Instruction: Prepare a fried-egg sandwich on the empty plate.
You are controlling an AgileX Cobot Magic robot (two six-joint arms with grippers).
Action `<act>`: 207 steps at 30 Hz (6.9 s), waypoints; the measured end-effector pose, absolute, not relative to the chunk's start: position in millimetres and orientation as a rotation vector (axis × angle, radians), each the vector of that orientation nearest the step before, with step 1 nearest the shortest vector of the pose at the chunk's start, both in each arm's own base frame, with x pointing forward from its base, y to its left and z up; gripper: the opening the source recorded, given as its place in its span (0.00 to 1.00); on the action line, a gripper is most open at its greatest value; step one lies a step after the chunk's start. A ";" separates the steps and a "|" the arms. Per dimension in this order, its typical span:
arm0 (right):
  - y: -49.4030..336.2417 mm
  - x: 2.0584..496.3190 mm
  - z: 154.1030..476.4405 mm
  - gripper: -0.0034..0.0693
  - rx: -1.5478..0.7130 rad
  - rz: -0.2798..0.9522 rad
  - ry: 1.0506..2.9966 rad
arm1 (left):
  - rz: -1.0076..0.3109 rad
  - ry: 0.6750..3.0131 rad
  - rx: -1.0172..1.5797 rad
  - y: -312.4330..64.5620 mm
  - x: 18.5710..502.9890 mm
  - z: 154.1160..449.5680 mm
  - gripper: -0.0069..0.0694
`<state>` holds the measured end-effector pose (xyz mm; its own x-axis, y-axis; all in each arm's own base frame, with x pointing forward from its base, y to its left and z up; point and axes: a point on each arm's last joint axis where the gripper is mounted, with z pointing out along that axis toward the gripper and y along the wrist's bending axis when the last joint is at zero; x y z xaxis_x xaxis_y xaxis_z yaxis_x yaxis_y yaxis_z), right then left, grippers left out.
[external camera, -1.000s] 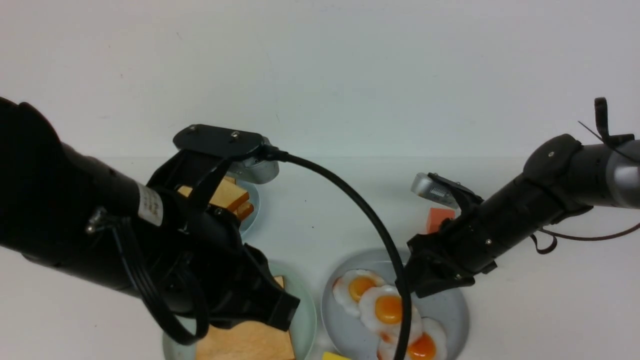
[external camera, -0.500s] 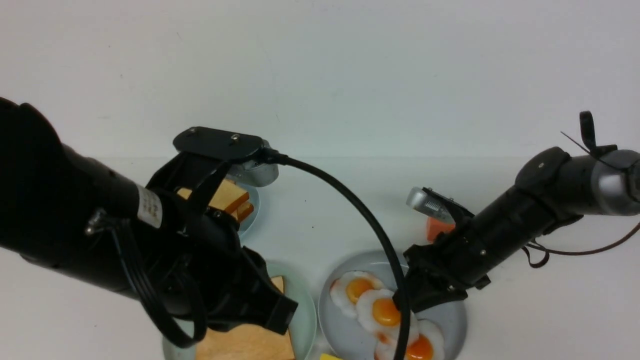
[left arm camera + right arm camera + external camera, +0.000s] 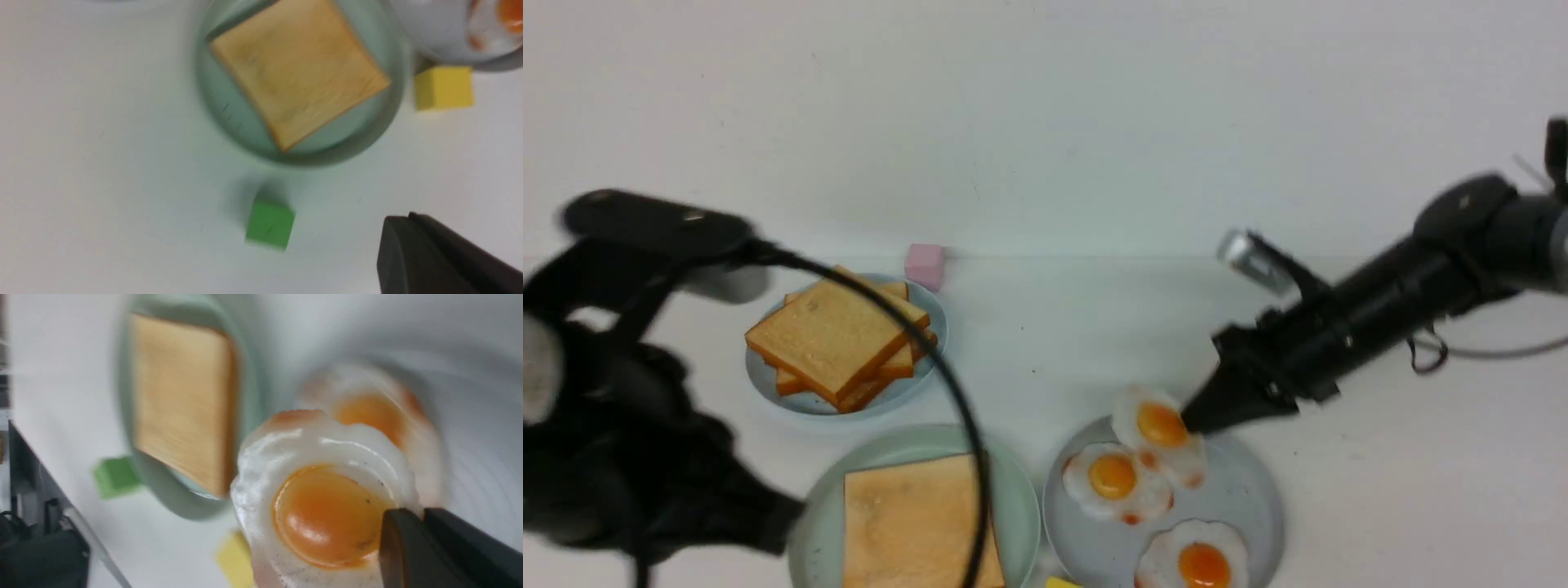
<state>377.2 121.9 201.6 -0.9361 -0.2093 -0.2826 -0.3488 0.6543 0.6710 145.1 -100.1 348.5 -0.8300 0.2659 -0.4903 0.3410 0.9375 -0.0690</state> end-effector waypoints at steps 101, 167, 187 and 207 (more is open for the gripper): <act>158.9 170.1 376.4 0.78 -0.854 0.624 2.399 | -0.754 2.316 -0.444 8.1 369.5 240.3 0.15; 60.6 82.2 251.2 0.04 -0.552 0.456 1.612 | -0.509 2.107 0.067 -32.3 -9.0 287.5 0.07; 60.6 82.3 251.1 0.06 -0.558 0.448 1.608 | -0.282 1.928 0.006 -16.0 13.7 281.8 0.07; 60.4 82.2 250.0 0.09 -0.560 0.446 1.609 | -0.180 1.875 -0.306 3.4 51.9 168.7 0.07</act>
